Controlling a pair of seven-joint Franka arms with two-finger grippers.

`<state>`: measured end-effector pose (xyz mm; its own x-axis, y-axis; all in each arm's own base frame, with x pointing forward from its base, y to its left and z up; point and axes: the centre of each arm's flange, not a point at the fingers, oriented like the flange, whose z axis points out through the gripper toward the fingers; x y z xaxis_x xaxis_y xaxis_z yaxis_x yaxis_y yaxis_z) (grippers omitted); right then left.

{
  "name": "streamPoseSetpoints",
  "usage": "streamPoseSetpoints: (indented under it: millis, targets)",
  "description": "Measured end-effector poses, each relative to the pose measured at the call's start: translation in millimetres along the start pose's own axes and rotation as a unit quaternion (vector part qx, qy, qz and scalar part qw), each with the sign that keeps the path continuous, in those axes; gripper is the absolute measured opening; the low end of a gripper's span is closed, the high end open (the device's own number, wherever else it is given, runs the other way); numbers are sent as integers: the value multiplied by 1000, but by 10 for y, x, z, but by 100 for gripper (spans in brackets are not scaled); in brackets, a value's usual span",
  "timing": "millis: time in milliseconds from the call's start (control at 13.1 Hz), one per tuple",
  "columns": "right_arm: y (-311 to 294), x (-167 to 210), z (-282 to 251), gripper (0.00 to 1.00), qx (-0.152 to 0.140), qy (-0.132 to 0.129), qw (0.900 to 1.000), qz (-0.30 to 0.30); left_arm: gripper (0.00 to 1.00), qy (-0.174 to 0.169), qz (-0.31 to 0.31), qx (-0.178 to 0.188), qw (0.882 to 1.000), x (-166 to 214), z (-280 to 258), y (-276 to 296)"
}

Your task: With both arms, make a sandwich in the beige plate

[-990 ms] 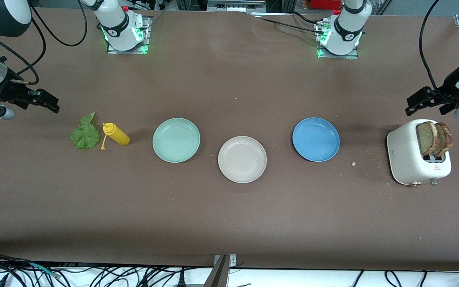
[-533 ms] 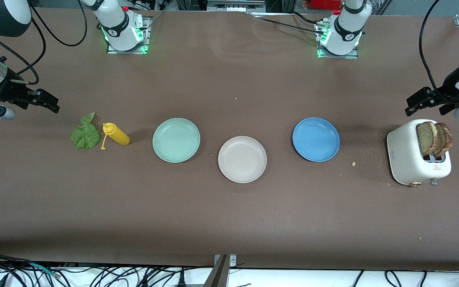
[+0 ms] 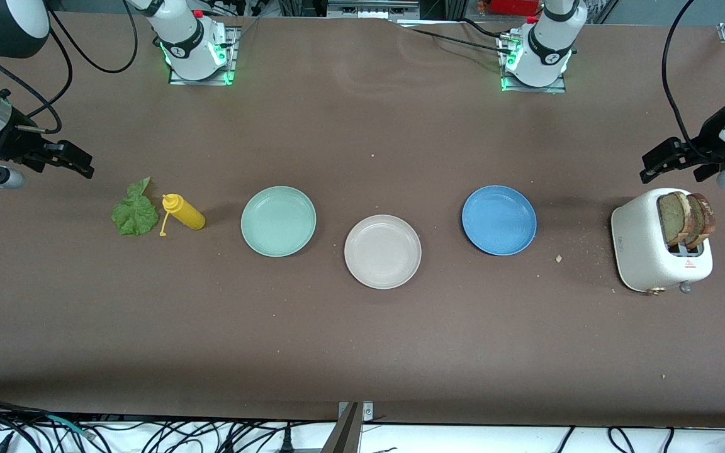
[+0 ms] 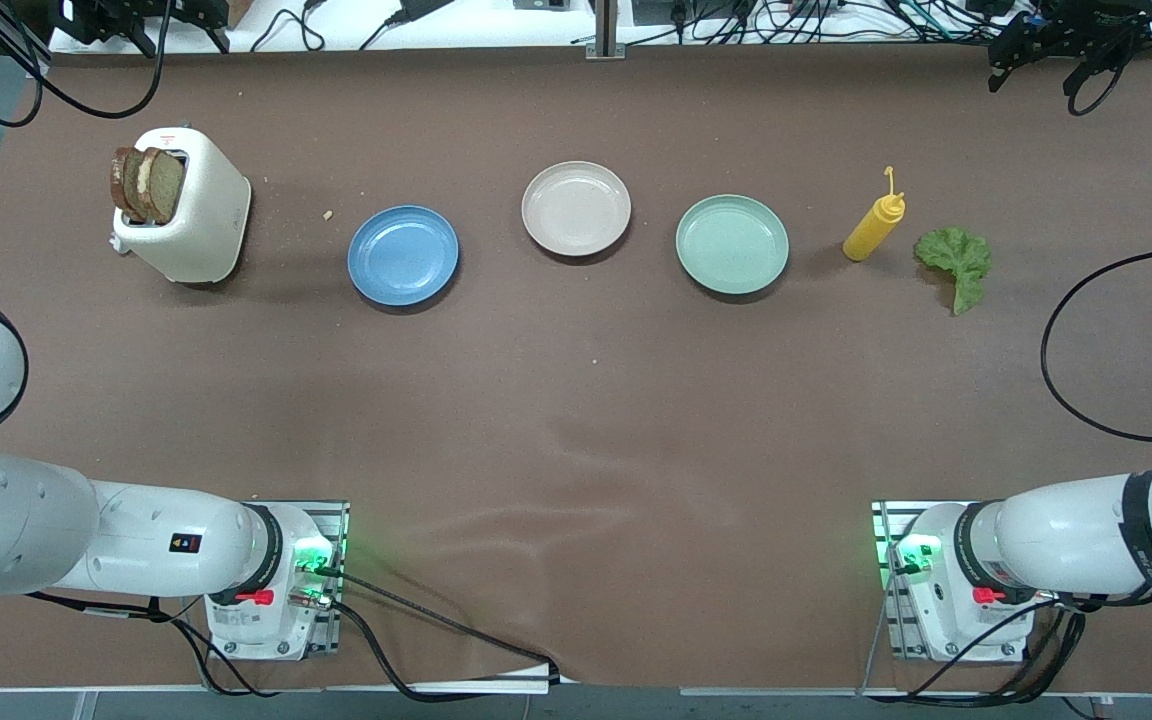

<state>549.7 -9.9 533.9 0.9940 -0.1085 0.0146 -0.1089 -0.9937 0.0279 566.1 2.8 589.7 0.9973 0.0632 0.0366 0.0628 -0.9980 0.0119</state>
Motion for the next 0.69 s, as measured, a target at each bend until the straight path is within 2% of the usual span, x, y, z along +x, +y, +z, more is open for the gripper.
streamPoseSetpoints:
  millis: [685]
  targets:
    - [23, 2, 1, 100, 0, 0, 1000, 2, 100, 0, 0, 0, 1000, 2, 4, 0]
